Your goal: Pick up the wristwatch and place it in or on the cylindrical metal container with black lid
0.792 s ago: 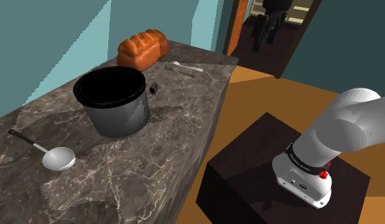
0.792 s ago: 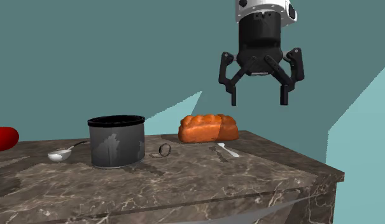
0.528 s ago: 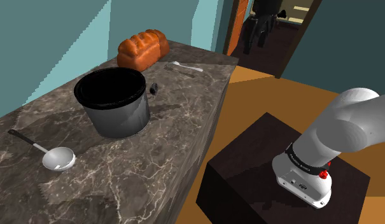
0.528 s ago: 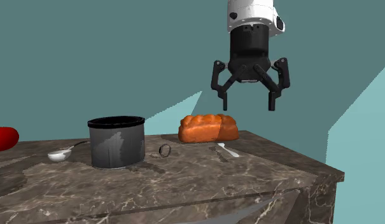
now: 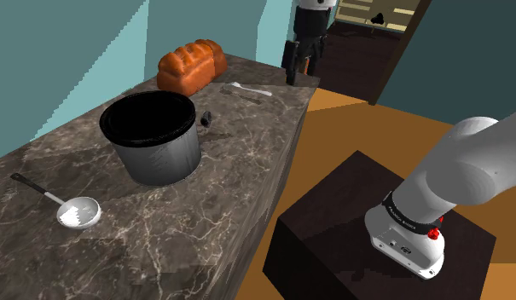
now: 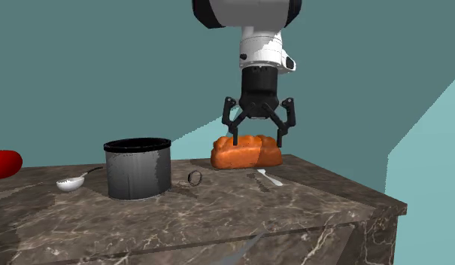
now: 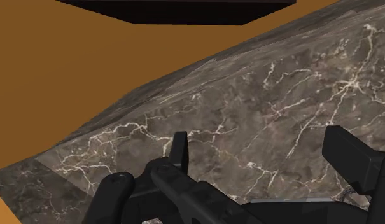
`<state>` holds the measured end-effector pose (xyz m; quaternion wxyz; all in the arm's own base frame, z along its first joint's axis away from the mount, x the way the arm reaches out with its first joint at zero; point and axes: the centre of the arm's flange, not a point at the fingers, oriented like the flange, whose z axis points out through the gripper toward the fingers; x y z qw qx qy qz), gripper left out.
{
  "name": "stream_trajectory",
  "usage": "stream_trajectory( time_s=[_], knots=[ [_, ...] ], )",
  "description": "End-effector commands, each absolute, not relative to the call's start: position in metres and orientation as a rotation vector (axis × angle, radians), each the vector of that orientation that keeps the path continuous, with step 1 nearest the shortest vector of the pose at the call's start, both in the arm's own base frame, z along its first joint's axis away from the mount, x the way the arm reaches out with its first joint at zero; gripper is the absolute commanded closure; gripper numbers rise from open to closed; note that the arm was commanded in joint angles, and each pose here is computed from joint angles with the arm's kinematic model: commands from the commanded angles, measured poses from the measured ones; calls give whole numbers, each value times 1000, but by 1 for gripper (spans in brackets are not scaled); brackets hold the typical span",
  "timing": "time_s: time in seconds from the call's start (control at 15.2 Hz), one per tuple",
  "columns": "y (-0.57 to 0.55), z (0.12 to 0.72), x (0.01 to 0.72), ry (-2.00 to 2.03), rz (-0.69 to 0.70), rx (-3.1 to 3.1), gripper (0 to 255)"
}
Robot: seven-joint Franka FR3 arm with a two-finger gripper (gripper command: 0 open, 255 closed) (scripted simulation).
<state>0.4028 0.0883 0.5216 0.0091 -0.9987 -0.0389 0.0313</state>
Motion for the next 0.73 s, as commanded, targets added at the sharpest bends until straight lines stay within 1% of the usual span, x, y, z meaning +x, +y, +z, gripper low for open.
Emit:
stream_trajectory(
  time_s=[0.0,0.66],
  knots=[
    [106,510,420,-133,100,-3109,0],
    [192,459,502,-190,115,-3062,0]
  ],
)
